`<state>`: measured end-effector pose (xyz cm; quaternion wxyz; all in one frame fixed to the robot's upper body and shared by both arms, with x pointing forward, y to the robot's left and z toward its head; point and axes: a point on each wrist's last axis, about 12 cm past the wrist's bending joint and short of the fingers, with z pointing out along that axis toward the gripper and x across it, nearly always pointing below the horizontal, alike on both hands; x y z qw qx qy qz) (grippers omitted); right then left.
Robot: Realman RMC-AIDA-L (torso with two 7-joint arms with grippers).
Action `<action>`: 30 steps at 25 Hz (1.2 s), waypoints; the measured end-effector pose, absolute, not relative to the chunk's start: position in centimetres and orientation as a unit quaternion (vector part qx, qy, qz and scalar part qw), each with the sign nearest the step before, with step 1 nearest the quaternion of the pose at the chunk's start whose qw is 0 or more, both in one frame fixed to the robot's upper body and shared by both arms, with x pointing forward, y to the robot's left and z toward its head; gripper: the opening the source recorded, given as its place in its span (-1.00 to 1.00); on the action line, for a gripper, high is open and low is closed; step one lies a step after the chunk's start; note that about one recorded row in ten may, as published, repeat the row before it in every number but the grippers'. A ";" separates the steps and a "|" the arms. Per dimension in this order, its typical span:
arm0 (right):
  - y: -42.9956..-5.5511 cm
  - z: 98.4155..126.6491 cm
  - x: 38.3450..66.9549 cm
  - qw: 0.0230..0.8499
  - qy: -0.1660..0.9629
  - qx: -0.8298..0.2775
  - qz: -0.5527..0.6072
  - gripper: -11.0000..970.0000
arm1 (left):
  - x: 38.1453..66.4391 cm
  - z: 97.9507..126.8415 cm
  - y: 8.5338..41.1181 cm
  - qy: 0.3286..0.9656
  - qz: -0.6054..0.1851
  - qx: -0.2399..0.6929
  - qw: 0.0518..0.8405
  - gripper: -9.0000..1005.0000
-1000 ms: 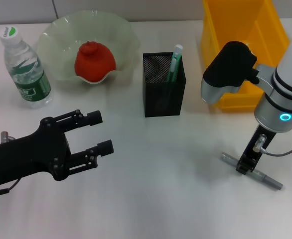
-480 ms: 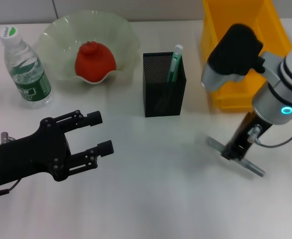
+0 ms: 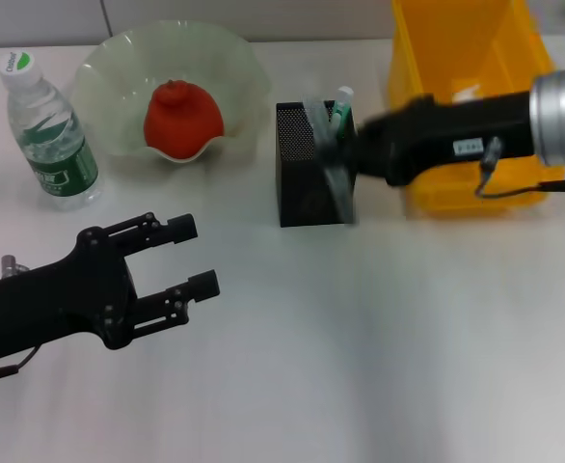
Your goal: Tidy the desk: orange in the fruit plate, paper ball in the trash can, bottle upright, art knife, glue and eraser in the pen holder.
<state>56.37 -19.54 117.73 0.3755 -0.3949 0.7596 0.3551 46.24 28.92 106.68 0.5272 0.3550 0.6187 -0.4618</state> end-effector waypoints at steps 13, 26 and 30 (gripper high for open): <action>-21.5 111.2 57.1 0.618 0.600 -0.293 0.415 -0.71 | 46.6 106.8 28.7 0.618 -0.461 0.357 0.528 0.40; -21.3 109.1 57.7 0.614 0.634 -0.311 0.352 -0.71 | 47.0 106.9 28.5 0.617 -0.459 0.360 0.529 0.40; -21.1 108.7 57.7 0.602 0.642 -0.327 0.345 -0.69 | 47.1 106.9 28.4 0.616 -0.459 0.361 0.529 0.40</action>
